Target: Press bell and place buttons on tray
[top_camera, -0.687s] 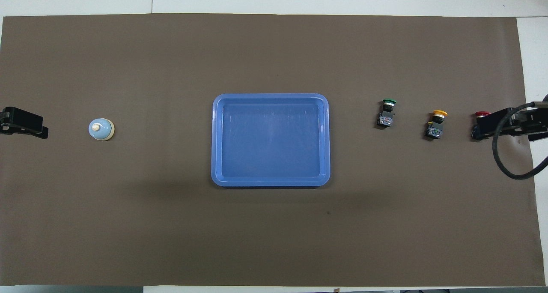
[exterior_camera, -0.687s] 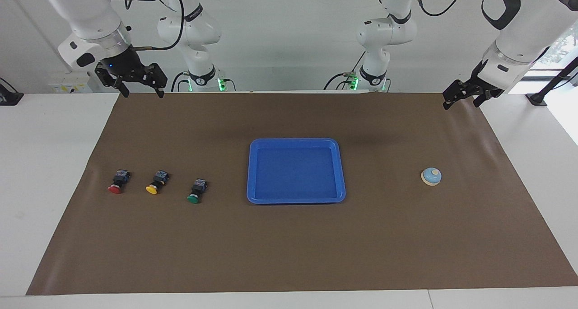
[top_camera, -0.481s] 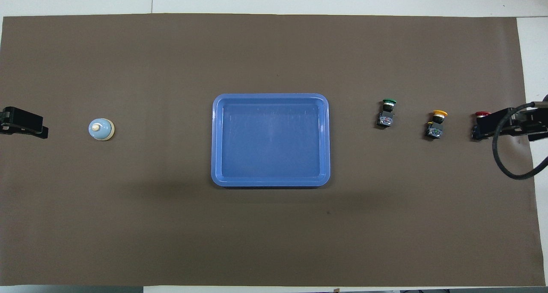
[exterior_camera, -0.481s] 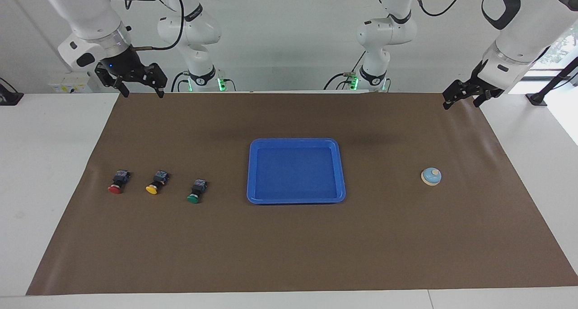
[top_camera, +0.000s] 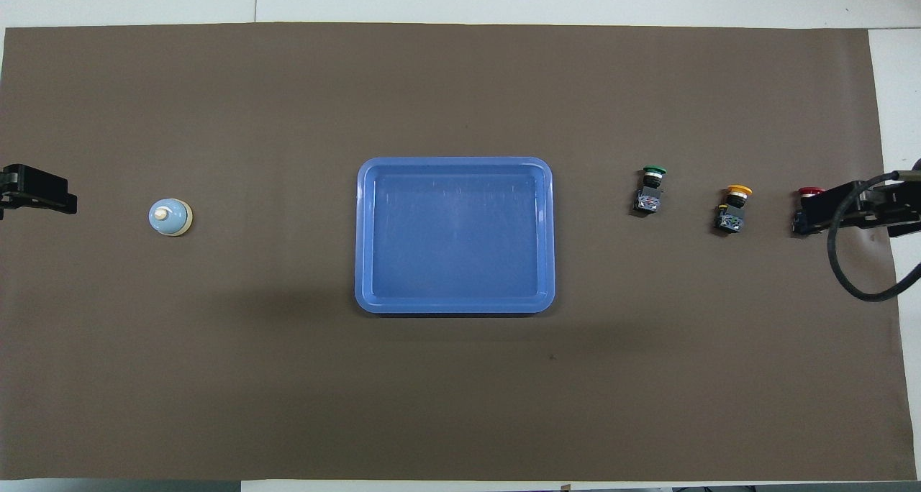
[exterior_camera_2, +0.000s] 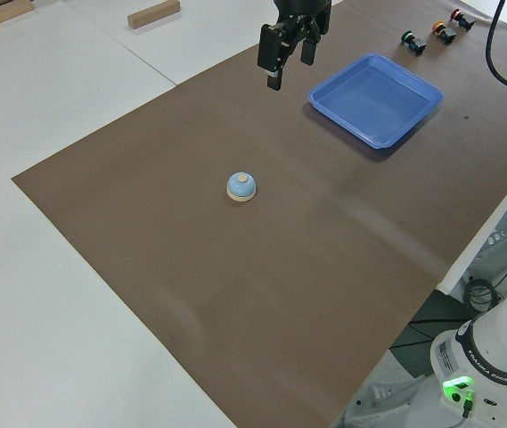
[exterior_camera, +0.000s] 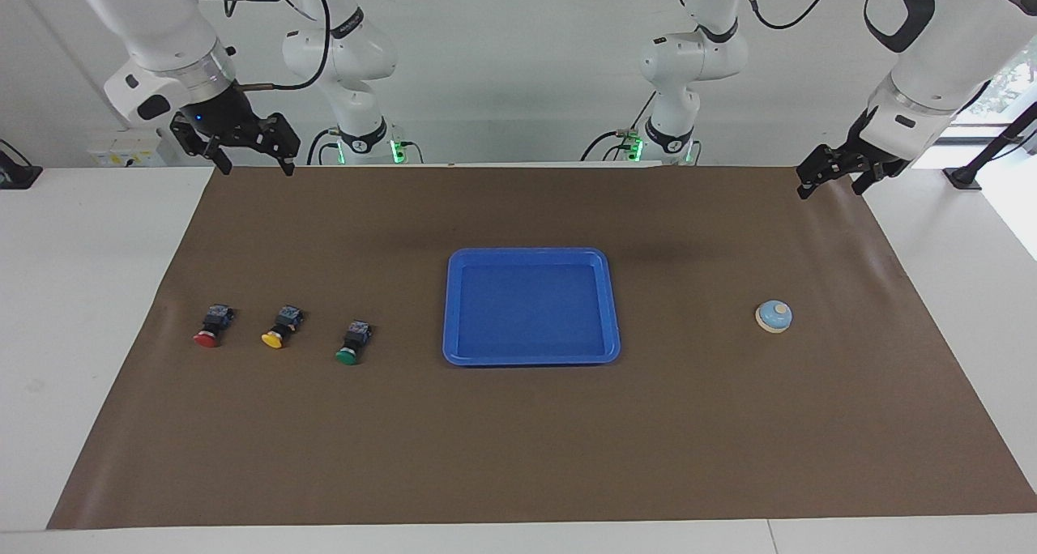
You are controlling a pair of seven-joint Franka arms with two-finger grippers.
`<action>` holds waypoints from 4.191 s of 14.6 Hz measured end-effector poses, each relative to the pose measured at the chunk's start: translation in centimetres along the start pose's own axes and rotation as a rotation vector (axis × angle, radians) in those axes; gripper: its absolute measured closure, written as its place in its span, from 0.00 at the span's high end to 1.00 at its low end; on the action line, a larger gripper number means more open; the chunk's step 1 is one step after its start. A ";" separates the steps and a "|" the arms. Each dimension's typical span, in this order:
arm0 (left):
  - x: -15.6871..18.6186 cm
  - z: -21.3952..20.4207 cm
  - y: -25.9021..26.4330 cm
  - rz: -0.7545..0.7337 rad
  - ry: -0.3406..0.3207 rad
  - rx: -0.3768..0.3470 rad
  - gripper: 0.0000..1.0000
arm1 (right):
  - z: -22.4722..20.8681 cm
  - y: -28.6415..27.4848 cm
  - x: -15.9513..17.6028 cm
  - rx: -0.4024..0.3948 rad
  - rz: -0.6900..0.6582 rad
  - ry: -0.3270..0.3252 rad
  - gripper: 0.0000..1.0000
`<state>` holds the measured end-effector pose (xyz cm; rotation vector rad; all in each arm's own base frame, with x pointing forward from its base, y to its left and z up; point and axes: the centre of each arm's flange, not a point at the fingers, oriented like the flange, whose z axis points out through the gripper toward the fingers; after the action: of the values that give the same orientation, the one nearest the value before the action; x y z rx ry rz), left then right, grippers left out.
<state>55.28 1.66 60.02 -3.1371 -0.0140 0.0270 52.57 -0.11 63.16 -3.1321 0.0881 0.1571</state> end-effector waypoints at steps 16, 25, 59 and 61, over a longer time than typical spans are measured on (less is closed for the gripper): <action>3.7 23.4 -2.2 -0.048 0.046 -0.001 0.01 | 0.0 0.0 0.0 0.000 0.000 0.000 1.00; 4.1 25.4 -2.2 -0.047 0.015 -0.003 0.01 | 0.0 0.1 0.0 0.000 0.002 0.000 1.00; -1.3 0.9 2.8 -0.007 -0.163 0.006 1.00 | 28.8 -7.6 12.5 0.010 0.073 0.094 1.00; -1.3 0.9 2.8 -0.007 -0.163 0.006 1.00 | 29.9 -7.6 12.7 0.011 0.095 0.090 1.00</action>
<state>53.99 -1.17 59.11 -3.1192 -0.0250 0.2820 62.67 7.00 32.17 -3.1248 0.2377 0.0161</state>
